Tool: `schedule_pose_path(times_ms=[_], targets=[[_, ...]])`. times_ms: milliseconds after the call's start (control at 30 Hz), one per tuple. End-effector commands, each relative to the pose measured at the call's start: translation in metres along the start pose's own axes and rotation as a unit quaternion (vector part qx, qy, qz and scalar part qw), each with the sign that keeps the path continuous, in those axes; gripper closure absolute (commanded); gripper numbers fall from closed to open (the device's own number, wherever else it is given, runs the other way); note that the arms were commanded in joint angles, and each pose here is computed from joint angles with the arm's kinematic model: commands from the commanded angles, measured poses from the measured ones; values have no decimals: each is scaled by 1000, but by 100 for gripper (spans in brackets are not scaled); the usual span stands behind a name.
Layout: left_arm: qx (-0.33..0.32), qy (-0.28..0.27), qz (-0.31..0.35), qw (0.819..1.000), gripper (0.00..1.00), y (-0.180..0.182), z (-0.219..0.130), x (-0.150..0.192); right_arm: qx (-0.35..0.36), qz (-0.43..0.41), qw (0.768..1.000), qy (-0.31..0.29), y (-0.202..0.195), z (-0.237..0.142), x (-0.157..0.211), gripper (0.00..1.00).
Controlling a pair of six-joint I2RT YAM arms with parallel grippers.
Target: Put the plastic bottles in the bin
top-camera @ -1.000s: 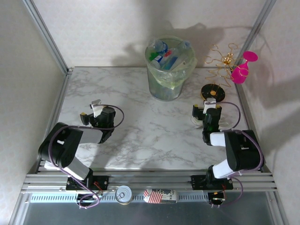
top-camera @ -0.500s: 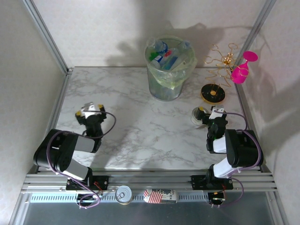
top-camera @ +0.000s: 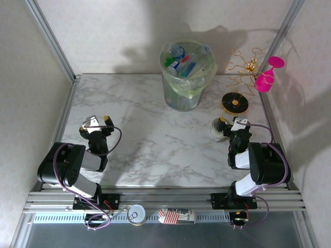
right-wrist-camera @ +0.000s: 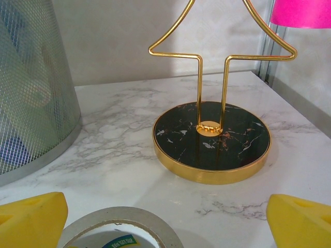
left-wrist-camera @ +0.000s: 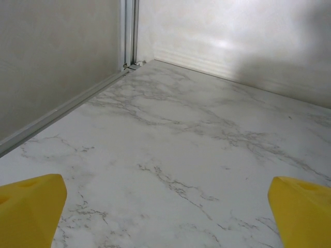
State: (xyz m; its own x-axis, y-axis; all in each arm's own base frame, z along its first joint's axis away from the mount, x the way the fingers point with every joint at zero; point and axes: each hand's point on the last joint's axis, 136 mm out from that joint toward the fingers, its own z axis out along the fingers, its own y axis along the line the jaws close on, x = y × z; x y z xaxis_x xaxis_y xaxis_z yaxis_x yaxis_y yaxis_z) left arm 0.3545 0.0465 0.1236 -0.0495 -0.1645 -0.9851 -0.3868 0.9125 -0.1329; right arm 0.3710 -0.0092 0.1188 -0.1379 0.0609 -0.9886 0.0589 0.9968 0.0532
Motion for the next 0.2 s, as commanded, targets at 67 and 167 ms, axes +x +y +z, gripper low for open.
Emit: schedule_pose_path(times_ms=[67,167], targets=[[13,-19,-18,1000,0,-7,0,-10,-3,-2,1000,-13,4,2,-6,1],[12,-19,-18,1000,0,-7,1,-10,-2,-4,1000,-15,4,1,-7,1]])
